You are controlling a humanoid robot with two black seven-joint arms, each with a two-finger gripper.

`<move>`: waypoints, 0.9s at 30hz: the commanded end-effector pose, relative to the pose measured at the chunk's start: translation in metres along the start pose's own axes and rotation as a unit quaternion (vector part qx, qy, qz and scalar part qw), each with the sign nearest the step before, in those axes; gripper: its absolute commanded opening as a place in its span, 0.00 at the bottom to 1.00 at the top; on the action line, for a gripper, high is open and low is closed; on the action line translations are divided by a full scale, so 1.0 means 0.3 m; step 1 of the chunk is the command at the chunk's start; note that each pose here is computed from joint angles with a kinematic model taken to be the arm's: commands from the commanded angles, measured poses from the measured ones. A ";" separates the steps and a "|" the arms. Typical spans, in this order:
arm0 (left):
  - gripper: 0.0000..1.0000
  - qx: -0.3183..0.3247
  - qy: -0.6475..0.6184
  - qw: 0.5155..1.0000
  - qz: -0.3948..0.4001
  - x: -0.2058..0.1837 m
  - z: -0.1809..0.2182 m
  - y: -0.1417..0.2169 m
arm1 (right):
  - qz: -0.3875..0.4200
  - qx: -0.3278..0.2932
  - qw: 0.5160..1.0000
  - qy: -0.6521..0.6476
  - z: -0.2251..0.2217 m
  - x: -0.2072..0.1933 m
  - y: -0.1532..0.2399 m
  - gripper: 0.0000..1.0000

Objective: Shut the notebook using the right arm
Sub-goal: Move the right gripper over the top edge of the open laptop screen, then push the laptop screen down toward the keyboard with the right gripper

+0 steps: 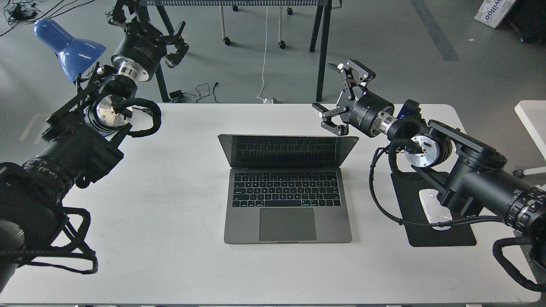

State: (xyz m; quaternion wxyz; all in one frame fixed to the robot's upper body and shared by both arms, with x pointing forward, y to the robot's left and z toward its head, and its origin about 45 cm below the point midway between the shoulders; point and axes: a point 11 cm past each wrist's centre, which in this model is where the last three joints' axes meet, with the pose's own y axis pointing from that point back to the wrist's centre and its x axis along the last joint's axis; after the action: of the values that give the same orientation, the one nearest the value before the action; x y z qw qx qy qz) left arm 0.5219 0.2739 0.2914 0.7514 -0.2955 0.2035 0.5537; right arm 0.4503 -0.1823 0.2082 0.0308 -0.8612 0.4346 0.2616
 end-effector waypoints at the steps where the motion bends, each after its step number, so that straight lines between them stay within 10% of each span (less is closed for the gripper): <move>1: 1.00 0.000 0.000 1.000 0.000 0.000 -0.001 0.000 | -0.010 -0.023 1.000 0.000 0.061 -0.016 0.012 1.00; 27: 1.00 0.000 0.001 1.000 -0.001 -0.002 -0.002 -0.001 | -0.044 -0.104 0.993 0.023 0.342 -0.061 0.113 1.00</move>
State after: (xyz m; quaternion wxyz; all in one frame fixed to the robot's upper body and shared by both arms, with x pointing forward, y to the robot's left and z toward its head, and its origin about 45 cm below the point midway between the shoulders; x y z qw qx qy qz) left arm 0.5219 0.2729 0.2912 0.7516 -0.2960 0.2038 0.5531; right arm 0.3781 -0.1617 0.1403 -0.0542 -0.8847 0.3696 0.2788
